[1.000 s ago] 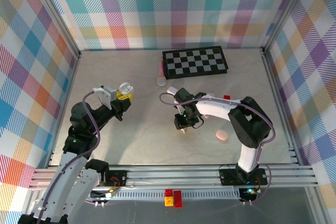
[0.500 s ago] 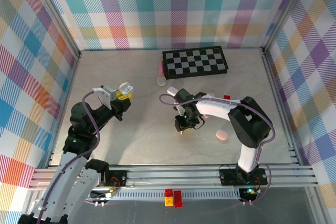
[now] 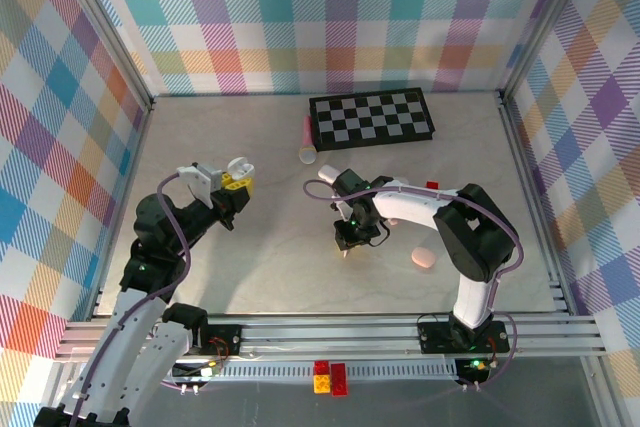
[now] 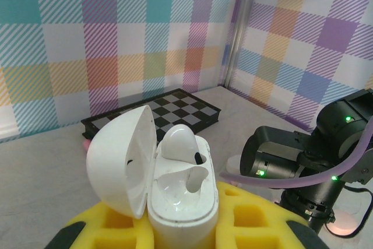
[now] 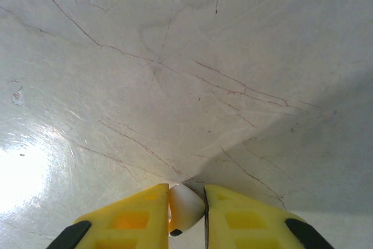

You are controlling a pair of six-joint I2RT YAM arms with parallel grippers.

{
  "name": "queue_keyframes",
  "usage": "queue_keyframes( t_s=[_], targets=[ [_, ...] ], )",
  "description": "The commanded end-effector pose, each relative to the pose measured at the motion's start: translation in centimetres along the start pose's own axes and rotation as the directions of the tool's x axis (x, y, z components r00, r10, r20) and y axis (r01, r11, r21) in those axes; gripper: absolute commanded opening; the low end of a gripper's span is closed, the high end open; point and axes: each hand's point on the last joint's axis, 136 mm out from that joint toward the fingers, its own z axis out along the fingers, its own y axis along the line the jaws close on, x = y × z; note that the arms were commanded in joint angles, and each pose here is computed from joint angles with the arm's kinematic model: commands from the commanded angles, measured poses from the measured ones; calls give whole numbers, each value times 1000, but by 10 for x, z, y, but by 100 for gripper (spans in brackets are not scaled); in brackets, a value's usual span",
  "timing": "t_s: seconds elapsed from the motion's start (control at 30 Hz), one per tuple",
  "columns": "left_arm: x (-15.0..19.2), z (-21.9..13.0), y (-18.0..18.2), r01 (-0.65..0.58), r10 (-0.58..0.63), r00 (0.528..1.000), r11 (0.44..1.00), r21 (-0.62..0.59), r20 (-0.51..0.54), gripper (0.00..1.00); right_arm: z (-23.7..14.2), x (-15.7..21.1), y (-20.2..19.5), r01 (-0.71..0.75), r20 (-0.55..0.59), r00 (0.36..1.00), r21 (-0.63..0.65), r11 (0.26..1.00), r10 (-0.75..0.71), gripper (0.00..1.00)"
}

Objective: Insert the wireless bluetooth earbuds into the charging case

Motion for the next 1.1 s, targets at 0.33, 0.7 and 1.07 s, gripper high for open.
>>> queue_keyframes(
  t_s=[0.33, 0.7, 1.07],
  targets=[
    [10, 26, -35, -72, 75, 997, 984, 164, -13, 4, -112, -35, 4, 55, 364, 927, 102, 993, -88, 19],
    [63, 74, -82, -152, 207, 970, 927, 342, -130, 4, -238, -35, 30, 154, 577, 791, 135, 979, -205, 19],
    [76, 129, -140, -116, 221, 963, 857, 502, -155, 4, -287, -29, 51, 269, 707, 649, 132, 954, -281, 16]
  ],
)
